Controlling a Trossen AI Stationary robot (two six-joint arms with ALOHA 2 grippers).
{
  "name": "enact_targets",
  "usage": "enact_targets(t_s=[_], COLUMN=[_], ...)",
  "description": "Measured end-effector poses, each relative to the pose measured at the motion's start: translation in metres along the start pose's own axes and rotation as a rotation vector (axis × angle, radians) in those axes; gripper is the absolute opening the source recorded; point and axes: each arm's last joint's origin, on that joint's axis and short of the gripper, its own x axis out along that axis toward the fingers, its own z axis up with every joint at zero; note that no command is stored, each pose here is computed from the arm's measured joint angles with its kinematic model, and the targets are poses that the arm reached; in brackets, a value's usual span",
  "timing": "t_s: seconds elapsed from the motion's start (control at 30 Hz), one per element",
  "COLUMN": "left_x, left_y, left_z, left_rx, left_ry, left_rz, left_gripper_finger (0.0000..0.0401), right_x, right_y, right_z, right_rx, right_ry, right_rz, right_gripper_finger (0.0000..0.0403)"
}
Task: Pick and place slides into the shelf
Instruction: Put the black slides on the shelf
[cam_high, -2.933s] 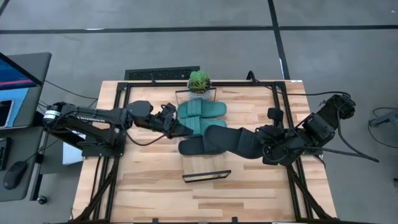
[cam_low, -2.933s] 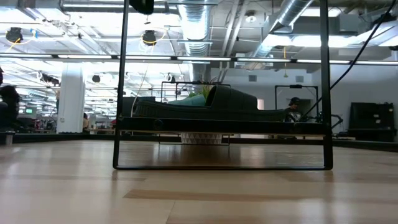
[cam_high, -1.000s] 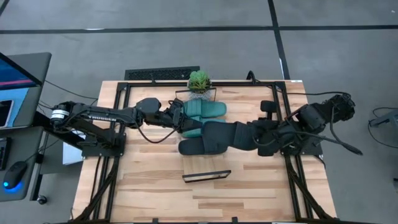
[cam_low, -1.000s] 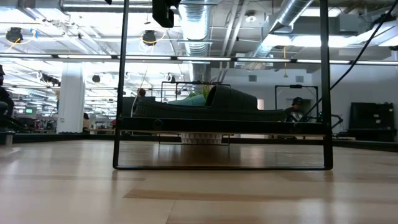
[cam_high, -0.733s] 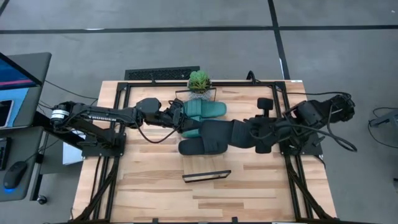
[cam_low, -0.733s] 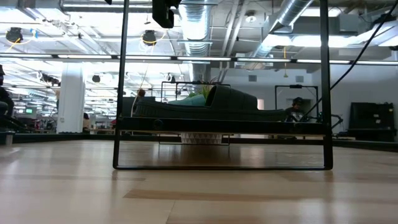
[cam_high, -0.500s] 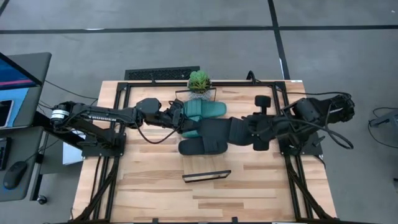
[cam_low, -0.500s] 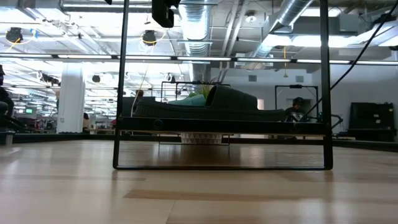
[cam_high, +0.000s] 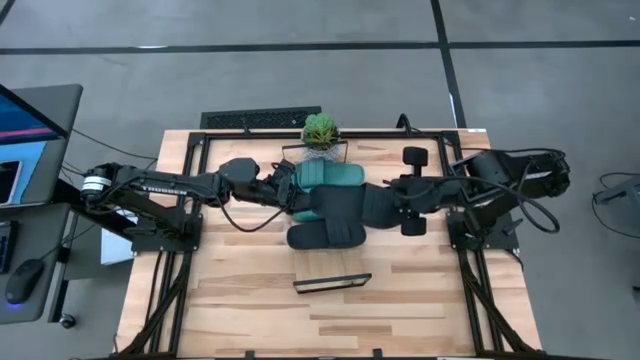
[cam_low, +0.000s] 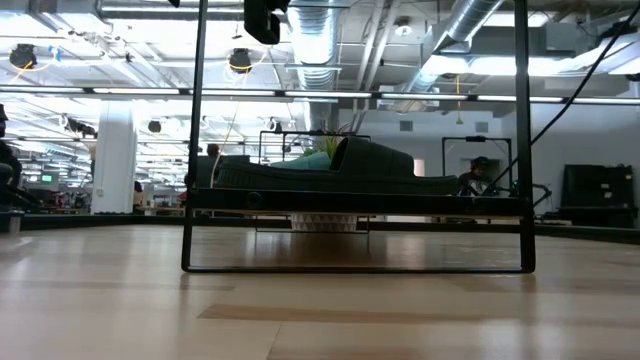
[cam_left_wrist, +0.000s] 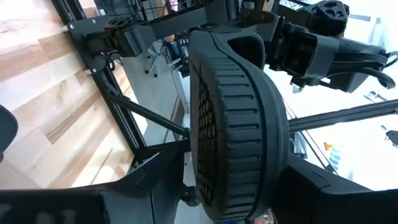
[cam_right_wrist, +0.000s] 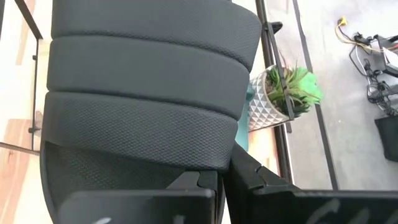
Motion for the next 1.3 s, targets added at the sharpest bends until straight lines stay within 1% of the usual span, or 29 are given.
enact_targets(t_s=[0.2, 0.33, 0.43, 0.5, 0.57, 0.6, 0.73, 0.83, 0.93, 1.1, 1.17, 1.3], left_x=[0.000, 0.000, 0.000, 0.000, 0.000, 0.000, 0.000, 0.000, 0.001, 0.002, 0.002, 0.002], left_y=[0.000, 0.002, 0.005, 0.006, 0.007, 0.008, 0.010, 0.009, 0.004, -0.012, -0.017, -0.022], left_z=[0.000, 0.000, -0.001, -0.001, -0.001, -0.001, -0.002, -0.001, 0.000, 0.005, 0.006, 0.007], left_rx=[0.000, -0.001, -0.007, 0.002, 0.001, -0.001, 0.049, 0.098, 0.155, 0.226, 0.249, 0.272], left_ry=[-0.004, -0.001, -0.011, -0.011, -0.009, -0.006, 0.010, 0.014, 0.022, 0.039, 0.047, 0.060], left_rz=[0.002, 0.014, 0.047, 0.056, 0.070, 0.076, 0.085, 0.103, 0.117, 0.128, 0.149, 0.172], left_gripper_finger=[0.0190, 0.0190, 0.0190, 0.0182, 0.0161, 0.0144, 0.0042, 0.0042, 0.0042, 0.0042, 0.0042, 0.0042], right_x=[0.007, 0.016, 0.026, 0.031, 0.033, 0.033, 0.030, 0.027, 0.026, 0.025, 0.025, 0.025], right_y=[-0.002, 0.003, 0.008, 0.010, 0.011, 0.011, 0.010, 0.008, 0.007, 0.007, 0.007, 0.007], right_z=[0.003, 0.007, 0.011, 0.012, 0.013, 0.013, 0.013, 0.013, 0.013, 0.013, 0.013, 0.014], right_rx=[-0.004, -0.045, -0.079, -0.101, -0.109, -0.110, -0.101, -0.088, -0.081, -0.082, -0.081, -0.077], right_ry=[0.020, 0.043, 0.072, 0.087, 0.092, 0.091, 0.073, 0.056, 0.043, 0.045, 0.043, 0.037], right_rz=[0.009, 0.012, 0.013, 0.010, 0.010, 0.010, 0.007, 0.008, 0.007, 0.006, 0.007, 0.007], right_gripper_finger=[0.0000, 0.0000, 0.0000, 0.0000, 0.0000, 0.0000, 0.0000, 0.0003, 0.0015, 0.0046, 0.0058, 0.0087])
